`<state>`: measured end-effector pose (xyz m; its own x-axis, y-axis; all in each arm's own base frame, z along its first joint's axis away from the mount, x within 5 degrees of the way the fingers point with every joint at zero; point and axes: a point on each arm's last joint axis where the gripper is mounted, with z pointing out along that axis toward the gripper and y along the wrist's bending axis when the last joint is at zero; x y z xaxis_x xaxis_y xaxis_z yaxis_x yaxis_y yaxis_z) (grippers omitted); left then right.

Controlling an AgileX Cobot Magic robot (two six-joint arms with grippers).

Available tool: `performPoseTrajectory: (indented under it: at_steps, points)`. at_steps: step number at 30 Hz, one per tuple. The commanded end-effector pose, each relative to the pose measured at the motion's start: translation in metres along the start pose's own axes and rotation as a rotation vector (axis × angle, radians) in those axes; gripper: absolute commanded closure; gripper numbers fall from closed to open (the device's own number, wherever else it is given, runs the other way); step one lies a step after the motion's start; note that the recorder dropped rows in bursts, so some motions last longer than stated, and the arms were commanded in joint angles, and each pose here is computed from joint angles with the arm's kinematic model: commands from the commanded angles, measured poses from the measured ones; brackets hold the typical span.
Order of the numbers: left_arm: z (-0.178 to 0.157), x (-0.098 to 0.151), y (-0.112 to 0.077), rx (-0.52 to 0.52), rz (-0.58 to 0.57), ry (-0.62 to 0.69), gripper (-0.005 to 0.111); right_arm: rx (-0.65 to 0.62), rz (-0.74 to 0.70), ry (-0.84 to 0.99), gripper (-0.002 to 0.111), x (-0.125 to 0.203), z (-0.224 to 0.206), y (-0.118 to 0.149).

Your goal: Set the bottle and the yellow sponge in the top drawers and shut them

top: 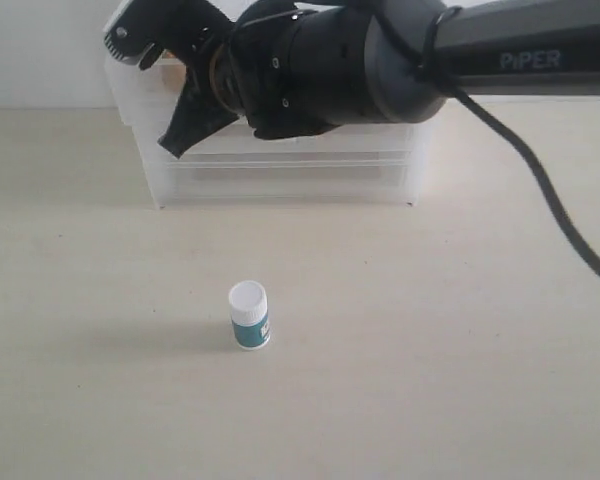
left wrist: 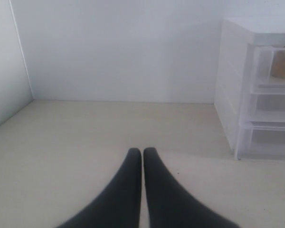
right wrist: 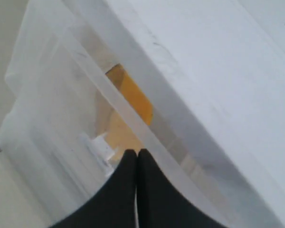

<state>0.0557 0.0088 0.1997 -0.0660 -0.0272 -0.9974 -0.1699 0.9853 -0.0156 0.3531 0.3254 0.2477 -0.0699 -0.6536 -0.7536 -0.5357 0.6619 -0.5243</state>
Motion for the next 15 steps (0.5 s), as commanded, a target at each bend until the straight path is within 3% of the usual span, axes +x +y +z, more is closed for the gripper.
performPoseTrajectory:
  at_steps: [1, 6, 9, 15]
  points:
    - [0.0, 0.001, 0.0, -0.002, -0.013, 0.0, 0.103, 0.061, 0.059, 0.012, 0.108, 0.007, 0.02, -0.023]
    - [0.0, 0.001, 0.0, -0.002, -0.013, 0.0, 0.103, 0.089, 0.245, 0.044, 0.108, 0.015, 0.023, -0.035]
    - [0.0, 0.001, 0.0, -0.002, -0.013, 0.0, 0.103, 0.099, 0.271, 0.078, 0.108, 0.017, 0.016, -0.038]
    - [0.0, 0.001, 0.0, -0.002, -0.013, 0.0, 0.103, -0.082, 0.275, 0.0, 0.109, 0.022, -0.031, -0.033]
